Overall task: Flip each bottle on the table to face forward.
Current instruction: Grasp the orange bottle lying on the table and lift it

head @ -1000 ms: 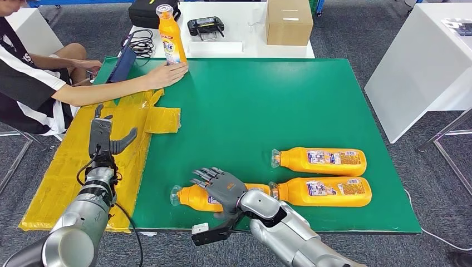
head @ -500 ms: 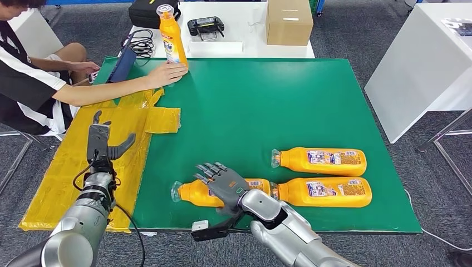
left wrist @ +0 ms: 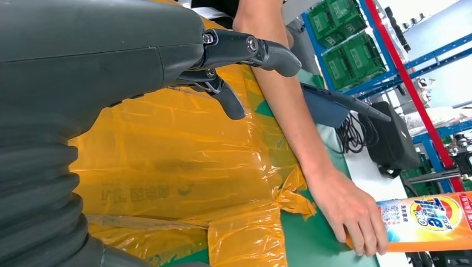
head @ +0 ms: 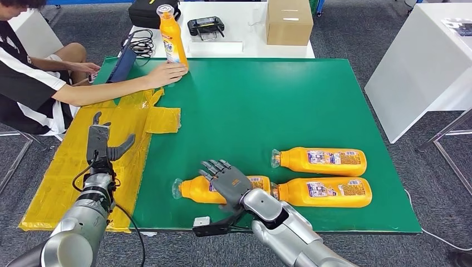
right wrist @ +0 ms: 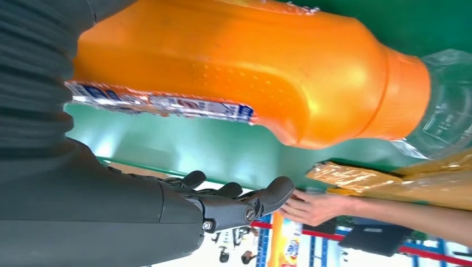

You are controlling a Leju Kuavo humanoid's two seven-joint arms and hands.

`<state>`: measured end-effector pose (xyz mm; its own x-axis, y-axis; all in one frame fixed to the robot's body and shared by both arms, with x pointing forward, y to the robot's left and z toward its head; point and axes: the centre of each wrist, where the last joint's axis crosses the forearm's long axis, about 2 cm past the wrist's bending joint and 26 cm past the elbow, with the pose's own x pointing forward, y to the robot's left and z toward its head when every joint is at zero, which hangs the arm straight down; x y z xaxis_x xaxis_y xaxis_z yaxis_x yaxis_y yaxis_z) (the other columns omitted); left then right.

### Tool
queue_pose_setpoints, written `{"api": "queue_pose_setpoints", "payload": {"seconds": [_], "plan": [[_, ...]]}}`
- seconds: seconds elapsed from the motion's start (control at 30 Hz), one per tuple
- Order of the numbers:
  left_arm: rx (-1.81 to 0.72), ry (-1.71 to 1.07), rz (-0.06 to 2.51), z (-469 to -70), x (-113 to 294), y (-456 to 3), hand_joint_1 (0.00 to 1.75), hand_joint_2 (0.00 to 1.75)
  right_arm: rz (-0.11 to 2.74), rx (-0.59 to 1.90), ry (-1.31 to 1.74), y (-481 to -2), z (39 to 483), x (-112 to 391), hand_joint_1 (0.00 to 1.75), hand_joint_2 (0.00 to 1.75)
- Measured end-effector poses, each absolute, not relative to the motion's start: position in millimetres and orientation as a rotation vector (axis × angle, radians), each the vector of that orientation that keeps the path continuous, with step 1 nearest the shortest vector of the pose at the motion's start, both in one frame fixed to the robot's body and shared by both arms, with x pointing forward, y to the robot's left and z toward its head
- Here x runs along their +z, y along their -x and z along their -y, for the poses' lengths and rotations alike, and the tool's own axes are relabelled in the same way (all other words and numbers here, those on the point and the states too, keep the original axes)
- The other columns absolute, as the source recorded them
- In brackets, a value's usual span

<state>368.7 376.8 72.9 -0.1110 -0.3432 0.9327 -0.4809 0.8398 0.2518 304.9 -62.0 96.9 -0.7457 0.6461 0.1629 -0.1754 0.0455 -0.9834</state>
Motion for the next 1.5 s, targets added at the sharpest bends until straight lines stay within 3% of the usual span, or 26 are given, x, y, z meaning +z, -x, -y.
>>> {"api": "queue_pose_setpoints", "payload": {"seconds": [1.0, 1.03, 1.13, 1.2, 1.27, 1.33, 1.4, 1.5], "plan": [[0.13, -0.601, 1.702, -373.9, 66.7, -363.9, 0.0, 1.75, 1.552, 1.69, 0.667, -320.6, 74.4, 90.5, 0.05, 1.75], [0.129, -0.601, 1.701, -373.7, 66.7, -364.0, 0.0, 1.75, 1.543, 1.691, 0.664, -321.4, 75.0, 90.5, 0.12, 1.75], [0.126, -0.598, 1.701, -372.4, 67.6, -365.1, 0.0, 1.75, 1.51, 1.699, 0.64, -325.7, 78.3, 90.5, 0.57, 1.75], [0.125, -0.595, 1.702, -371.2, 68.5, -366.4, 0.0, 1.75, 1.491, 1.71, 0.62, -328.9, 80.9, 90.4, 0.66, 1.75], [0.123, -0.592, 1.704, -369.7, 69.6, -367.8, 0.0, 1.75, 1.479, 1.718, 0.604, -331.9, 82.6, 90.9, 1.03, 1.75], [0.12, -0.589, 1.705, -368.2, 70.4, -369.0, 0.0, 1.75, 1.472, 1.721, 0.596, -334.2, 83.6, 91.5, 1.53, 1.75], [0.118, -0.586, 1.705, -367.2, 70.8, -369.8, 0.0, 1.75, 1.466, 1.722, 0.597, -336.0, 84.7, 91.8, 1.7, 1.75], [0.117, -0.581, 1.704, -365.8, 71.3, -370.8, 0.0, 1.75, 1.452, 1.725, 0.591, -338.6, 86.5, 92.2, 1.75, 1.75]]}}
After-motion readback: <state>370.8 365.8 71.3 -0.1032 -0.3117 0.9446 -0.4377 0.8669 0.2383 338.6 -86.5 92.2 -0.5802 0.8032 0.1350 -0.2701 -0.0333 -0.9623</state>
